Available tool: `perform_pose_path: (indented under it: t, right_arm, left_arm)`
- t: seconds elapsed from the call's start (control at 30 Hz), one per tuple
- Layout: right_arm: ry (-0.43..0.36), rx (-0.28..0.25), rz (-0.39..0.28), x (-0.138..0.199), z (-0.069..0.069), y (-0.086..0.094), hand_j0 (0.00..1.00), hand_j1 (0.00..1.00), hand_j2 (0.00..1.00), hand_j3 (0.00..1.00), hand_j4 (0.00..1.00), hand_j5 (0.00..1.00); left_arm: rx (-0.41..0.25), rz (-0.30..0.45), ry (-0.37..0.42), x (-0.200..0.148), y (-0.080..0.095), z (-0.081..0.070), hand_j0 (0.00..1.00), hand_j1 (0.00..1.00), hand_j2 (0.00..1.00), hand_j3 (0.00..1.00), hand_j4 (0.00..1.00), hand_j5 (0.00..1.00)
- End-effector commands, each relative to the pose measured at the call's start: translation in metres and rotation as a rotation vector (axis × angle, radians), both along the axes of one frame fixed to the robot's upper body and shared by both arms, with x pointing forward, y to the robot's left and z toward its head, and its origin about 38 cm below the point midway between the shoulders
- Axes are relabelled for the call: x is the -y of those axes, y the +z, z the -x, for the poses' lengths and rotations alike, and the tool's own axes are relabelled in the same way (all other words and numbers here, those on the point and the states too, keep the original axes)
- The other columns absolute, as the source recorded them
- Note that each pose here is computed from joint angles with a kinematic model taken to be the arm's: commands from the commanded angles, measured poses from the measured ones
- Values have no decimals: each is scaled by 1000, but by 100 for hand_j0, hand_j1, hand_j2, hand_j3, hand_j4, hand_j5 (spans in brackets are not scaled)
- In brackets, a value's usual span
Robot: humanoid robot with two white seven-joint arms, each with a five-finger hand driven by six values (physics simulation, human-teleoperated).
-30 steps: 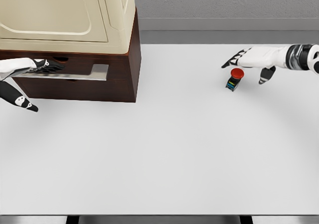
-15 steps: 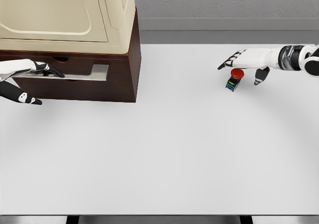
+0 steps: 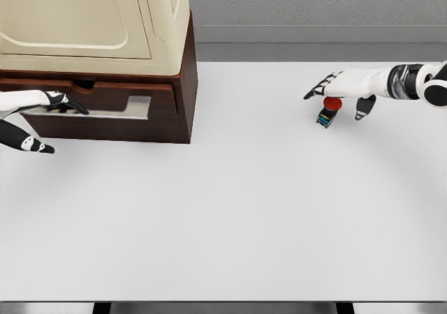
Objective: Open the cabinet drawer with left arm, and place a switch into the drawer with right arm
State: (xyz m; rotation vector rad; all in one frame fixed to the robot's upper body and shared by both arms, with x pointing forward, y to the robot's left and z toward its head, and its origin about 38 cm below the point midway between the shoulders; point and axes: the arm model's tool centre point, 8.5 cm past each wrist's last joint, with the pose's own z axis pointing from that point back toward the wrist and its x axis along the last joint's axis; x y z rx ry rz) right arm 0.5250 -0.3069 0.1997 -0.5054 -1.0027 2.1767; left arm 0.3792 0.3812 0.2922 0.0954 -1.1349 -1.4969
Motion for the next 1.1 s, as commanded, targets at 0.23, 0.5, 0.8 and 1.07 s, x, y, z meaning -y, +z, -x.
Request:
perform_pose_path:
  t: [0.23,0.5,0.8,1.07]
  right_arm:
    - [3,-8,6,-1,1,-3,100,100,100,100,100,100]
    - [9,-11,7,-4,1,-4,100,100,100,100,100,100]
    - [8,-1,6,-4,-1,1,100,100,100,100,100,100]
    - [3,9,8,0,-2,7,100,100,100,100,100,100]
  left_arm:
    - [-59,117,-48,13,1,6,77,77,77,77,77,77]
    - [-58,135,-53,11,4,9,77,77,77,77,77,77]
    - [-79,166,-59,9,-2,14,77,77,77,77,77,77]
    - [-117,169,-58,8,-16,19,77,77,77,77,77,77]
